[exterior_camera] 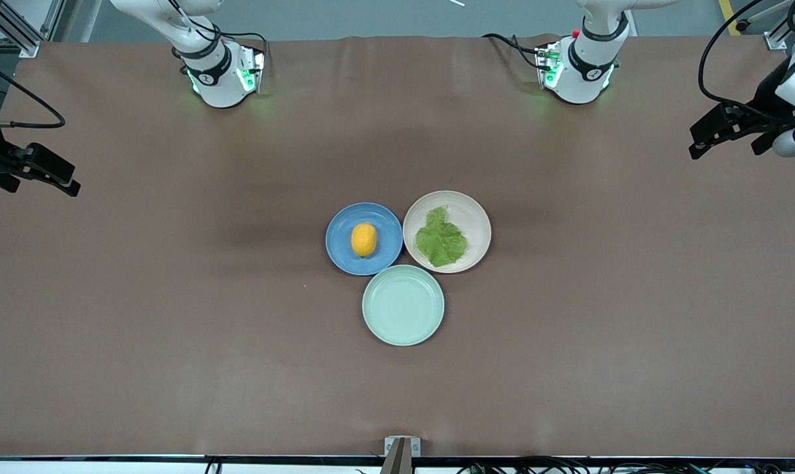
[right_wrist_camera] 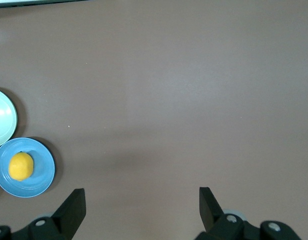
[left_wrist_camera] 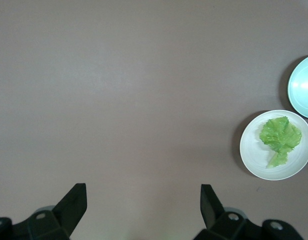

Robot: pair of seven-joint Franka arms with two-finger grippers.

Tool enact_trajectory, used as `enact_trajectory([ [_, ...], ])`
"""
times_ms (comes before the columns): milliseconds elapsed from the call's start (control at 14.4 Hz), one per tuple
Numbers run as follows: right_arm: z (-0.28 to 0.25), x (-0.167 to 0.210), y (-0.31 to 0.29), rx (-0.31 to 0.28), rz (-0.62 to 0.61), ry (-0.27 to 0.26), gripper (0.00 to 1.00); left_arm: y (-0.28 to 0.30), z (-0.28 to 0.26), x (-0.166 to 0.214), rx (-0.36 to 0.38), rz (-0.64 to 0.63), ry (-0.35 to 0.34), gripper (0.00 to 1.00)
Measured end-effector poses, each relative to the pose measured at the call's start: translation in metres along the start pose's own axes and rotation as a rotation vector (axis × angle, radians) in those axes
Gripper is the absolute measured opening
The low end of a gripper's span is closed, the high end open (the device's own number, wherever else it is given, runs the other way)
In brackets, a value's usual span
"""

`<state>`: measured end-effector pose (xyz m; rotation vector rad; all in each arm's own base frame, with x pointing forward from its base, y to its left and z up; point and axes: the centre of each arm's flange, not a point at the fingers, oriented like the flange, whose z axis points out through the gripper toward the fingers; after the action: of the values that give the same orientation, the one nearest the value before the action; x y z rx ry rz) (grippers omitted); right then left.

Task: Pick lemon and lettuce from plates
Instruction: 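Move the right gripper toward the lemon while the left gripper reaches the lettuce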

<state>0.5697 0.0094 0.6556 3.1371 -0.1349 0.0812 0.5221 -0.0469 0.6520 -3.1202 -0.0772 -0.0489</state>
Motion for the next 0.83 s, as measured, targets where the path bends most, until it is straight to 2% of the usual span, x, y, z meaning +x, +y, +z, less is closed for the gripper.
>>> enact_trajectory([
  [417, 0.000, 0.000, 0.000, 0.000, 0.000, 0.000, 1.00, -0.006, 0.012, 0.012, -0.001, -0.012, -0.020, 1.00],
  [626, 0.000, 0.000, -0.001, 0.000, -0.002, 0.000, 1.00, -0.002, 0.044, 0.032, -0.004, -0.005, -0.071, 1.00],
  [835, 0.000, -0.002, -0.017, 0.003, -0.030, 0.000, 1.00, 0.033, 0.091, 0.052, -0.009, 0.007, -0.118, 1.00],
])
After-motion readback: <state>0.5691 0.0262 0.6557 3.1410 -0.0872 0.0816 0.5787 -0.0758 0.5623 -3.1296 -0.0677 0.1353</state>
